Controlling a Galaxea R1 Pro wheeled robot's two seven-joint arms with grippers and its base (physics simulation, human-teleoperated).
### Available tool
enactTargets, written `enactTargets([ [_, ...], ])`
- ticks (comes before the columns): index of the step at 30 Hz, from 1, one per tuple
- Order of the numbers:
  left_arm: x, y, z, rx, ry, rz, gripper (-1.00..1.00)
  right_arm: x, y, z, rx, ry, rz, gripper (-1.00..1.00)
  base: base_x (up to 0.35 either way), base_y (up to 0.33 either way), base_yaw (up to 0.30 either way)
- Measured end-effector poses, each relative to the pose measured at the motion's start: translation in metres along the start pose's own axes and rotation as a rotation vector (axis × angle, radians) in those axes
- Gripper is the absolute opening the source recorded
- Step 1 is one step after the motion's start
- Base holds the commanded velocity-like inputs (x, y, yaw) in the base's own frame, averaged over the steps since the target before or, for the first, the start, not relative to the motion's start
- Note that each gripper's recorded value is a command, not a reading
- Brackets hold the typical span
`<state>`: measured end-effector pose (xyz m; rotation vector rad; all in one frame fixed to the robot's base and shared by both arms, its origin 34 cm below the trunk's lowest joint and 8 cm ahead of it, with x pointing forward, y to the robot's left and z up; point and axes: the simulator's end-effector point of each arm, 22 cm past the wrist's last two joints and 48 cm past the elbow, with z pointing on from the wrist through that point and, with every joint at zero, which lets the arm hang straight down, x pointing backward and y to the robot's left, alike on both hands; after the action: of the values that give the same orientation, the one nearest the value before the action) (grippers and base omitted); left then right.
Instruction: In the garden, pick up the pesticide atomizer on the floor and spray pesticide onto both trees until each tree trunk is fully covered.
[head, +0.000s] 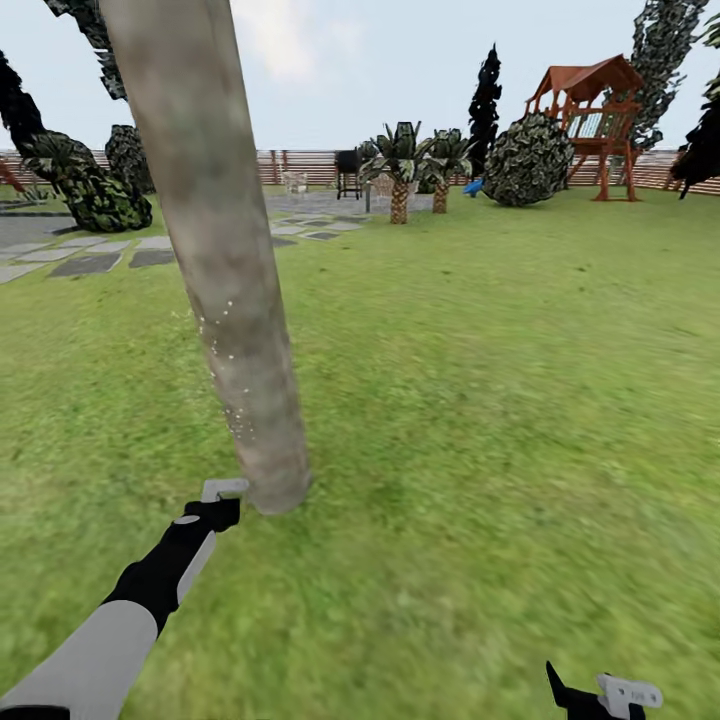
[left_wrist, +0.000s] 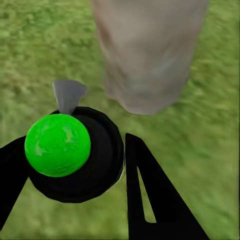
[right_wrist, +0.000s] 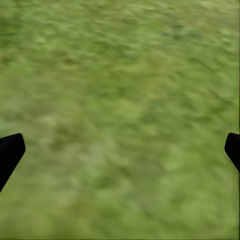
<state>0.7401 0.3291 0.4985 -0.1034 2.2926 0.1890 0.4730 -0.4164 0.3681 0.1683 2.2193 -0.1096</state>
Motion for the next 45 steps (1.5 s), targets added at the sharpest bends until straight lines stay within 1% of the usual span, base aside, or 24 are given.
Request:
enactTargets([
  [9, 0.0000, 0.0004, 0.0000, -0.001, 0.000, 0.000, -1.00, 0.0000, 0.0000, 0.0000, 0.000, 0.000, 0.000, 1.00, 0.107, -0.257, 0.045],
  [14, 0.0000, 0.0003, 0.0000, -0.001, 0.000, -0.001, -1.00, 0.0003, 0.0003, -0.0001, -0.001, 0.000, 0.000, 1.00, 0.179, -0.240, 0.263],
  [17, 0.0000, 0.0002, 0.0000, -0.001, 0.000, -0.001, -1.00, 0.0091, 0.0068, -0.0016, -0.012, 0.018, 0.014, 1.00, 0.184, -0.235, 0.276],
  [22, 0.0000, 0.0000, 0.0000, 0.000, 0.000, -0.001, -1.00, 0.0096, 0.0073, -0.0016, -0.012, 0.019, 0.015, 1.00, 0.157, -0.240, 0.276],
  [32, 0.0004, -0.0013, -0.0001, 0.002, 0.001, -0.003, -1.00, 0.0096, 0.0073, -0.0016, -0.012, 0.019, 0.015, 1.00, 0.016, -0.268, 0.274],
  [45, 0.0007, -0.0013, 0.0000, 0.002, 0.002, -0.003, -1.00, 0.0096, 0.0079, -0.0015, -0.014, 0.019, 0.015, 1.00, 0.007, -0.270, 0.038],
])
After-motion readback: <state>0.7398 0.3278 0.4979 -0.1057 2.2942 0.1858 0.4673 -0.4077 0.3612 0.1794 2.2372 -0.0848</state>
